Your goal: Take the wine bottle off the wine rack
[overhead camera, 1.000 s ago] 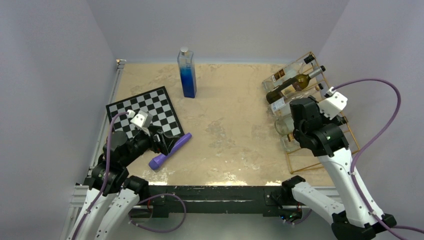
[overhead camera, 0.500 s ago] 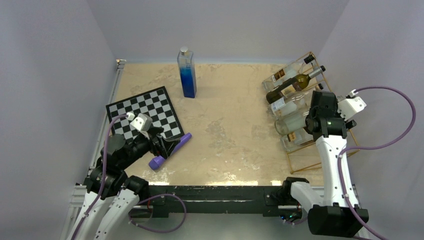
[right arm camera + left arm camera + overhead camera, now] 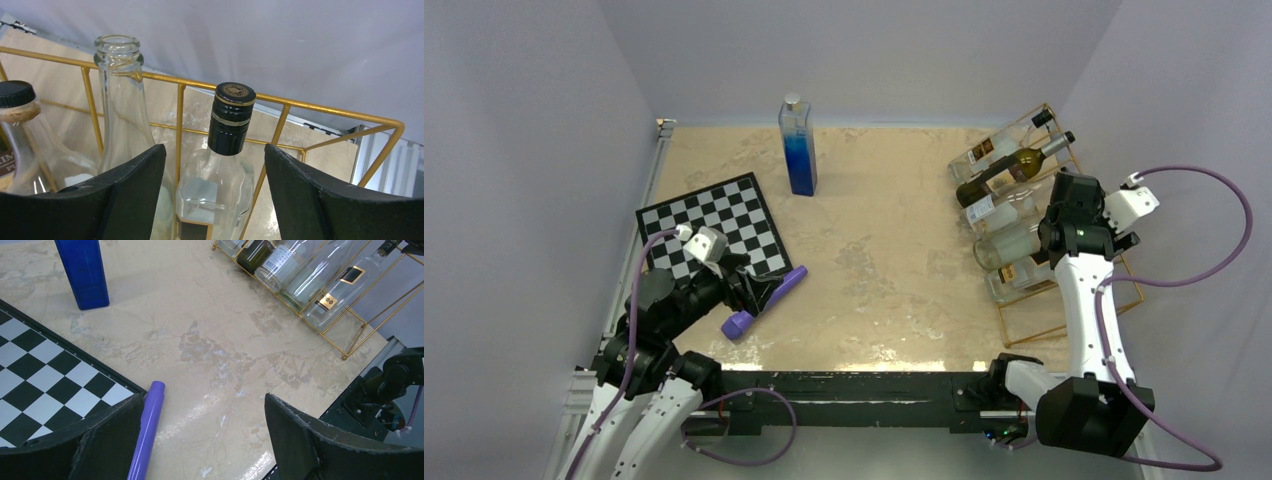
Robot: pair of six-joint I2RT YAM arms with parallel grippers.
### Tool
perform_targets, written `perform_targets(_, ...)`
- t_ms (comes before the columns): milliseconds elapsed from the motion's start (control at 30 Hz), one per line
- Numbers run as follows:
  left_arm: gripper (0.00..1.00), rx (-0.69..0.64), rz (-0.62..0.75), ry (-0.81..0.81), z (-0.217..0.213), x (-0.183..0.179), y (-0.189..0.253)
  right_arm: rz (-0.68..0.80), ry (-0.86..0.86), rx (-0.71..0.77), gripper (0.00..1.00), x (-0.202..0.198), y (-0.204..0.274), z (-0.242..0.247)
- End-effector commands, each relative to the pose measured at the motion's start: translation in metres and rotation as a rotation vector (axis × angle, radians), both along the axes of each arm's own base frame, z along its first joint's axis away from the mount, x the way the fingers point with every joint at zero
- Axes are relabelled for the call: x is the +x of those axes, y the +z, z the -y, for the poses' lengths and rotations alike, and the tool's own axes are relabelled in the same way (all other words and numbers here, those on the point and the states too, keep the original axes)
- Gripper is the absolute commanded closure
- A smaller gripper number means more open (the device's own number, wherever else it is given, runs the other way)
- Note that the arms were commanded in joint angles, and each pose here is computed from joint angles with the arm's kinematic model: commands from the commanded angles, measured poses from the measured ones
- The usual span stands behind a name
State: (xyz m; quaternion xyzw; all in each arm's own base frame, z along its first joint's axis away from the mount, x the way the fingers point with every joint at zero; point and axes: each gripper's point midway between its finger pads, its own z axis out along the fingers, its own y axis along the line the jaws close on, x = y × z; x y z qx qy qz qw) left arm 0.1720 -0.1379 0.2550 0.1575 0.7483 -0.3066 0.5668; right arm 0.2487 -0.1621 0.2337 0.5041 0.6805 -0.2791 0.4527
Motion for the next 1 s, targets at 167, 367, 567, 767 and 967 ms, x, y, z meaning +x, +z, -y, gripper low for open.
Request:
perform_targets(167, 0.09, 0.014, -0.061, 0.039, 0.001, 0.013, -0.007, -0.026, -0.137, -0.064, 0.24, -0.002, -0.005, 0.019)
perform_targets(367, 0.09, 0.009, -0.051, 0.076, -0.004, 0.016, -0.009, -0.04, -0.138, -0.021, 0.25, 0.008, -0.028, 0.024)
perform_targets(567, 0.09, 0.018, -0.051, 0.103, -0.008, 0.017, -0.01, -0.053, -0.147, -0.009, 0.29, 0.014, -0.038, 0.028)
perform_targets(767, 0.1, 0.024, -0.049, 0.097, -0.006, 0.016, -0.01, -0.044, -0.153, -0.021, 0.47, 0.011, -0.032, 0.029)
perform_targets(967, 0.1, 0.02, -0.049, 0.09, -0.005, 0.015, -0.009, -0.014, -0.148, -0.037, 0.68, 0.001, -0.016, 0.027)
